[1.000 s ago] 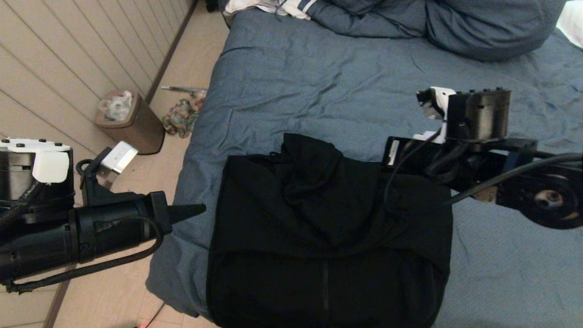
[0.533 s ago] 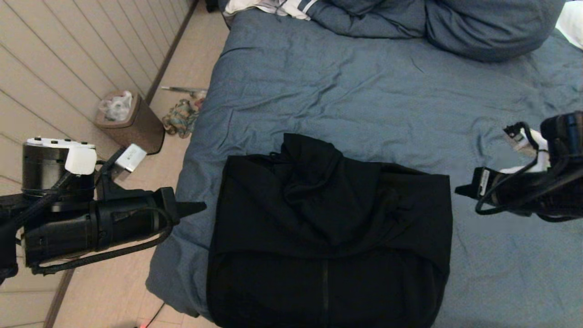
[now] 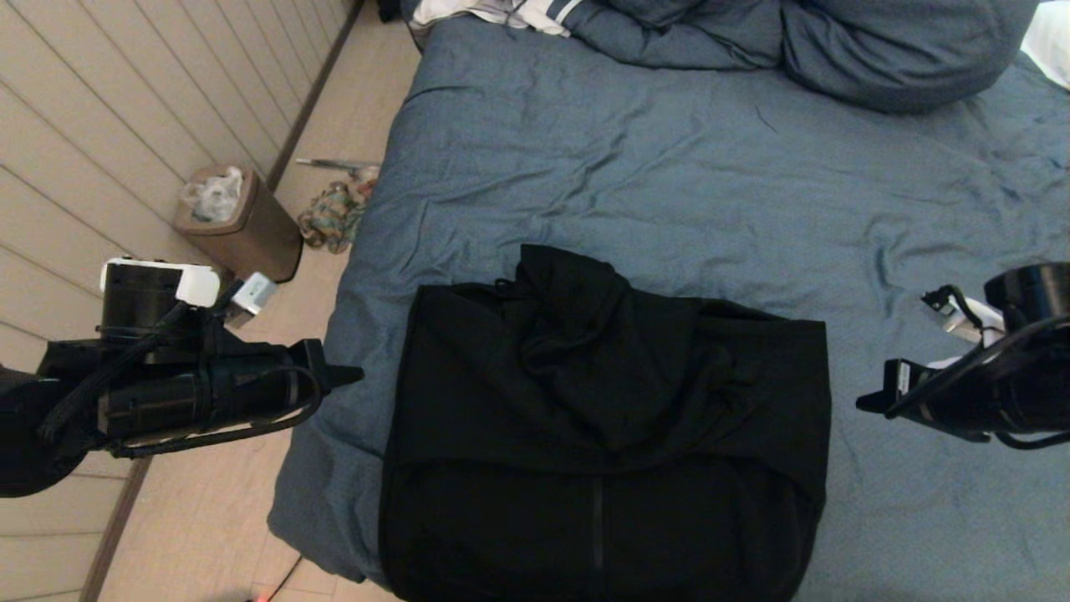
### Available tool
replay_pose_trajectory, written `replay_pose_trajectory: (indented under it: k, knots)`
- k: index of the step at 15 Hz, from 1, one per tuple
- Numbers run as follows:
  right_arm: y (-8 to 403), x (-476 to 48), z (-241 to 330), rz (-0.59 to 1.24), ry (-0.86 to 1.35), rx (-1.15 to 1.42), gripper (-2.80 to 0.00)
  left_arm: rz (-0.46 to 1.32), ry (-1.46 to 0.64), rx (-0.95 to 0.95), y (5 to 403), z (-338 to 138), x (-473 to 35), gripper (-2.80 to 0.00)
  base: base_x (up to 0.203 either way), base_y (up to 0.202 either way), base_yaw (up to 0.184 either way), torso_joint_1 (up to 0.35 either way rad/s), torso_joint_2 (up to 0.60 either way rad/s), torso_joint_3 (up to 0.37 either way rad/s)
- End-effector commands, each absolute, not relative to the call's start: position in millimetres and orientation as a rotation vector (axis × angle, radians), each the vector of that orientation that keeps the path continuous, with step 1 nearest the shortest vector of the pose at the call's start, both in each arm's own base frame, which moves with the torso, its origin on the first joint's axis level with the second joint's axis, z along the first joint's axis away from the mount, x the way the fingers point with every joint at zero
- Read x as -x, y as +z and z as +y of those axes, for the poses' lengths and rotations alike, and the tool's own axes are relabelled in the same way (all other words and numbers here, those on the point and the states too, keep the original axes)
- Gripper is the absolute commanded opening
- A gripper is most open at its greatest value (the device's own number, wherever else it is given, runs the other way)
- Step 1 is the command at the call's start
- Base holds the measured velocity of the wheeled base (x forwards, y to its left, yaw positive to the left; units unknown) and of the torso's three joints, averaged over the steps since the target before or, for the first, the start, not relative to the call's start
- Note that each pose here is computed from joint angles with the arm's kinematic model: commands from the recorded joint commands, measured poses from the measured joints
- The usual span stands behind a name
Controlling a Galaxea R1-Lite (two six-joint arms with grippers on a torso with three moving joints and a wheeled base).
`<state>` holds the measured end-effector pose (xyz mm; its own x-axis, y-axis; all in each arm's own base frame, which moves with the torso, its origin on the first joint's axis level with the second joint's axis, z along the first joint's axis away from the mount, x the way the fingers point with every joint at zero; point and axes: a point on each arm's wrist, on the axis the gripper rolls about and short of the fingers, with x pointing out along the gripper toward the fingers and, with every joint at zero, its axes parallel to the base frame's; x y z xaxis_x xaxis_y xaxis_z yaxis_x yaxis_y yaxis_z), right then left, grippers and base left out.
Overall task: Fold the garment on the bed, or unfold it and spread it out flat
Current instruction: Fold the black sweatshirt
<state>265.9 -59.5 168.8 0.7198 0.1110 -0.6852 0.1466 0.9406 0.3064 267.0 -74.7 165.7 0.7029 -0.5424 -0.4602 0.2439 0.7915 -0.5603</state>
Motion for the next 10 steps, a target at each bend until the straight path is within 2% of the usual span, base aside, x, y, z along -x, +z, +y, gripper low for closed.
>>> replay_pose_trajectory:
  k: [1, 10]
  knots:
    - [166, -266, -59, 0.781, -0.020, -0.362, -2.80, 0.694, -0.440, 0.495, 154, -74, -276, -2.80, 0.000, 0.000, 0.000, 0.000, 0.00, 0.000]
    - [167, -270, -65, 0.755, -0.036, -0.383, -2.80, 0.727, -0.413, 0.506, 140, -73, -290, -2.80, 0.000, 0.000, 0.000, 0.000, 0.00, 0.000]
